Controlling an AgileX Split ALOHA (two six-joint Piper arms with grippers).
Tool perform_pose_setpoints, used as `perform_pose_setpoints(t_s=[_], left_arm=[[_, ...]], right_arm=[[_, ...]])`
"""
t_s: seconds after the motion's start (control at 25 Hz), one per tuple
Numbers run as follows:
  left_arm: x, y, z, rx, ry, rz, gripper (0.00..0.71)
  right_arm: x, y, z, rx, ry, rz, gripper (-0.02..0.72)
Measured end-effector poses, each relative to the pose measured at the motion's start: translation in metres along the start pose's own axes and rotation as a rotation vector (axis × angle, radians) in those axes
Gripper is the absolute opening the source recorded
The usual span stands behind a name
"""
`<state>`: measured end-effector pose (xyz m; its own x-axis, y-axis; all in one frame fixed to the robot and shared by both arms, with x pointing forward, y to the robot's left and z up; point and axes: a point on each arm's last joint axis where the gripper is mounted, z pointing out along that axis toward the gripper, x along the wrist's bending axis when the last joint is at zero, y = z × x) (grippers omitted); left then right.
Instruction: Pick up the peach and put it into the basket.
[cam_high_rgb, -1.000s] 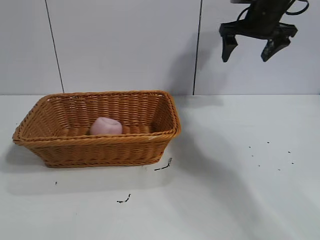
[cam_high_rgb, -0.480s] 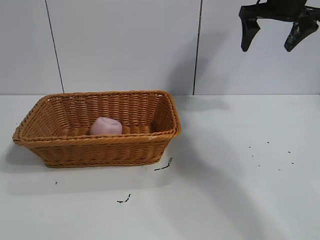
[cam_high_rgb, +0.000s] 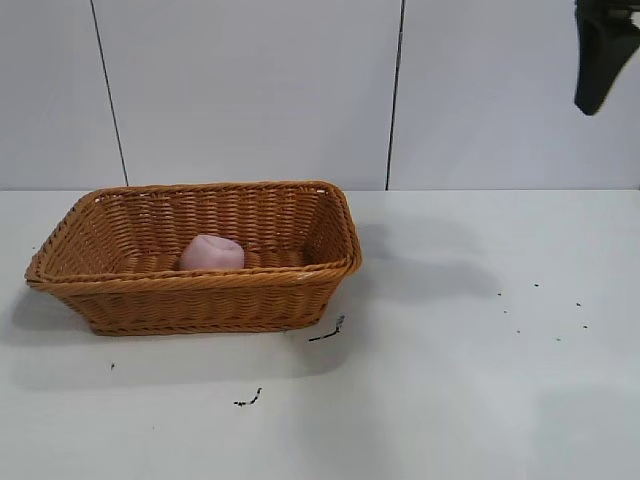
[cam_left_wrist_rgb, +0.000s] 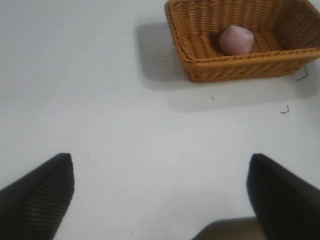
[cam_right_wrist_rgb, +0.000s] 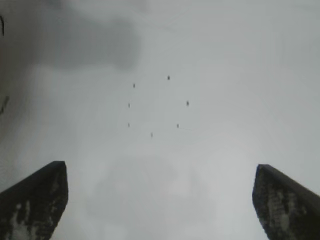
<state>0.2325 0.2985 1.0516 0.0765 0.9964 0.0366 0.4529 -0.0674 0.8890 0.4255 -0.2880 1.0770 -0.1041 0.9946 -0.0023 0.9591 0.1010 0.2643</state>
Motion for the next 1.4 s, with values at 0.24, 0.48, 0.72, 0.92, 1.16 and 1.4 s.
perform_pose_setpoints(t_s=[0.24,0.48,0.72,0.92,1.16,1.4], left_arm=[[0.0,0.0,0.0,0.0,0.0,0.0,0.692],[0.0,0.0,0.0,0.0,0.0,0.0,0.692],[0.0,0.0,0.0,0.0,0.0,0.0,0.692],[0.0,0.0,0.0,0.0,0.0,0.0,0.692],[0.0,0.0,0.0,0.0,0.0,0.0,0.692],[0.0,0.0,0.0,0.0,0.0,0.0,0.692]], right_arm=[[0.005,-0.082,-0.01,-0.291,-0.014,-0.001,0.689],[0.008,-0.145,-0.02,-0.613,-0.03,-0.004,0.689],[0.01,-0.178,-0.027,-0.809,-0.036,0.004,0.689],[0.01,-0.189,-0.031,-0.88,-0.038,0.01,0.689],[0.01,-0.189,-0.03,-0.882,-0.038,0.01,0.689],[0.01,-0.189,-0.03,-0.882,-0.038,0.011,0.689]])
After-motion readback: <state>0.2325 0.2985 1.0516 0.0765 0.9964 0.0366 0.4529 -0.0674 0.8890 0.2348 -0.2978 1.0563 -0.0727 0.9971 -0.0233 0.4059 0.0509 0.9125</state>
